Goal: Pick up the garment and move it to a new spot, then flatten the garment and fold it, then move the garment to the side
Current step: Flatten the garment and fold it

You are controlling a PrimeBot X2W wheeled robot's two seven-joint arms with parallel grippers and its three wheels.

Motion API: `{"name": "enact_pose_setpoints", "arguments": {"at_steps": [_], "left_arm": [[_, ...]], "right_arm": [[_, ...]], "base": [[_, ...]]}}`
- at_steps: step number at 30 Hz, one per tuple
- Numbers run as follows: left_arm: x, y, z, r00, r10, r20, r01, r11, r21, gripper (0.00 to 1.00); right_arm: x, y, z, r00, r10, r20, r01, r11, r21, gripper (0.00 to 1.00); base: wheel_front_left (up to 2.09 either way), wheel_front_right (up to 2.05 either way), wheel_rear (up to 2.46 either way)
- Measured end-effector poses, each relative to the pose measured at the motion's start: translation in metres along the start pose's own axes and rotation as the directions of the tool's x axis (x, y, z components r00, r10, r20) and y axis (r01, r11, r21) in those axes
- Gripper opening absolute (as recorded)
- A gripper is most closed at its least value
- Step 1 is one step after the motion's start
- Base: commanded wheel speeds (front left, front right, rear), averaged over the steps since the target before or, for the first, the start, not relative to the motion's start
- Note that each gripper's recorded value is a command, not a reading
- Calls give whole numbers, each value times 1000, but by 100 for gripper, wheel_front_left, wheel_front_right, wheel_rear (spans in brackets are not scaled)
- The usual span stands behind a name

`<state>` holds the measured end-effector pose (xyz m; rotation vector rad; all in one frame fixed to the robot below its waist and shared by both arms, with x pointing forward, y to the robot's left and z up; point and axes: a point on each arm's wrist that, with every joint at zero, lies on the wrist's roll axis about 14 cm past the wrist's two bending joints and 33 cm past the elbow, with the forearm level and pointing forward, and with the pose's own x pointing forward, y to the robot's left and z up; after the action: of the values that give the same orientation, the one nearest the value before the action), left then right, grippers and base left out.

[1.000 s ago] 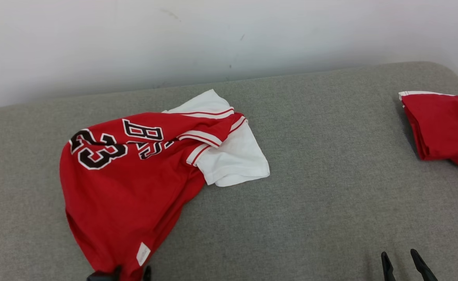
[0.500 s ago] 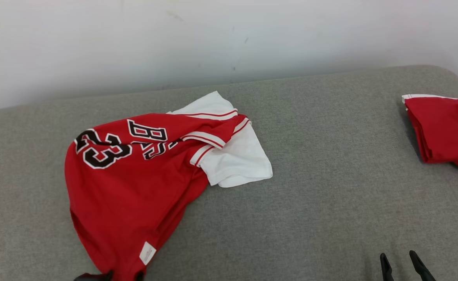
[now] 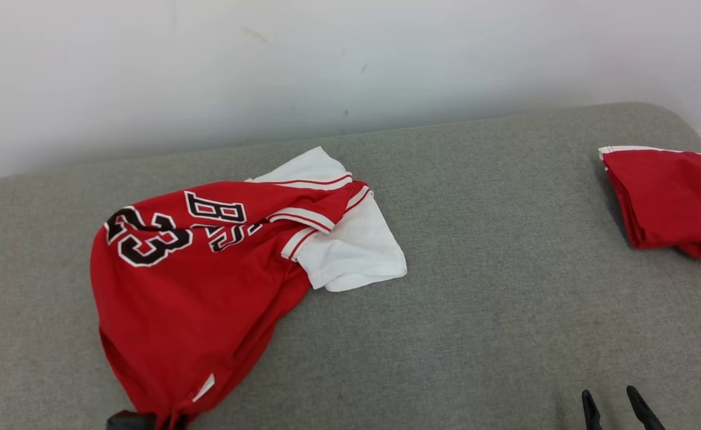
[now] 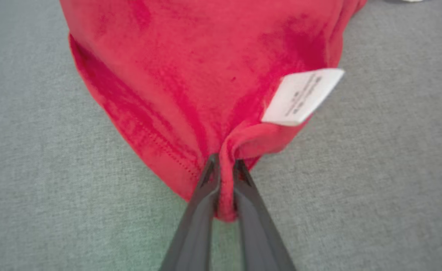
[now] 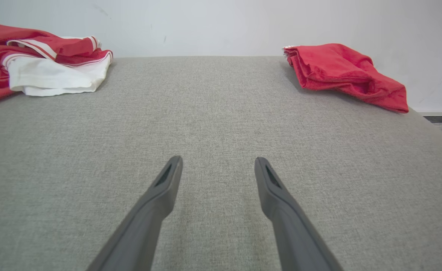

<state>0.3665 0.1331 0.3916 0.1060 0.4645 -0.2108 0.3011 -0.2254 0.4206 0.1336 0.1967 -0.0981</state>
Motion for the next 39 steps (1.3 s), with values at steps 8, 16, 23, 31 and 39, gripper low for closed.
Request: {"name": "enact_pose_setpoints", "arguments": {"at_steps": [8, 16, 23, 31, 39], "left_arm": [[-27, 38, 20, 988, 115, 100, -119, 992, 39, 0], [-65, 57, -6, 985, 164, 61, -170, 979, 115, 0], [-73, 49, -16, 981, 189, 30, -191, 981, 38, 100], [-82, 70, 26, 959, 260, 112, -260, 966, -20, 100], [-56, 21, 118, 937, 46, 346, -71, 996, 59, 100]], "right_arm": [[-7, 4, -4, 1000, 13, -3, -13, 1000, 8, 100], [-6, 16, -1, 999, 52, 7, -52, 999, 9, 100], [-7, 17, 1, 998, 57, 16, -57, 998, 7, 100], [-14, 9, -3, 999, 32, 8, -32, 999, 8, 100], [-5, 9, 4, 999, 25, 23, -25, 1000, 10, 100]], "base": [[0, 0, 0], [0, 0, 0], [0, 0, 0], [0, 0, 0], [0, 0, 0]]}}
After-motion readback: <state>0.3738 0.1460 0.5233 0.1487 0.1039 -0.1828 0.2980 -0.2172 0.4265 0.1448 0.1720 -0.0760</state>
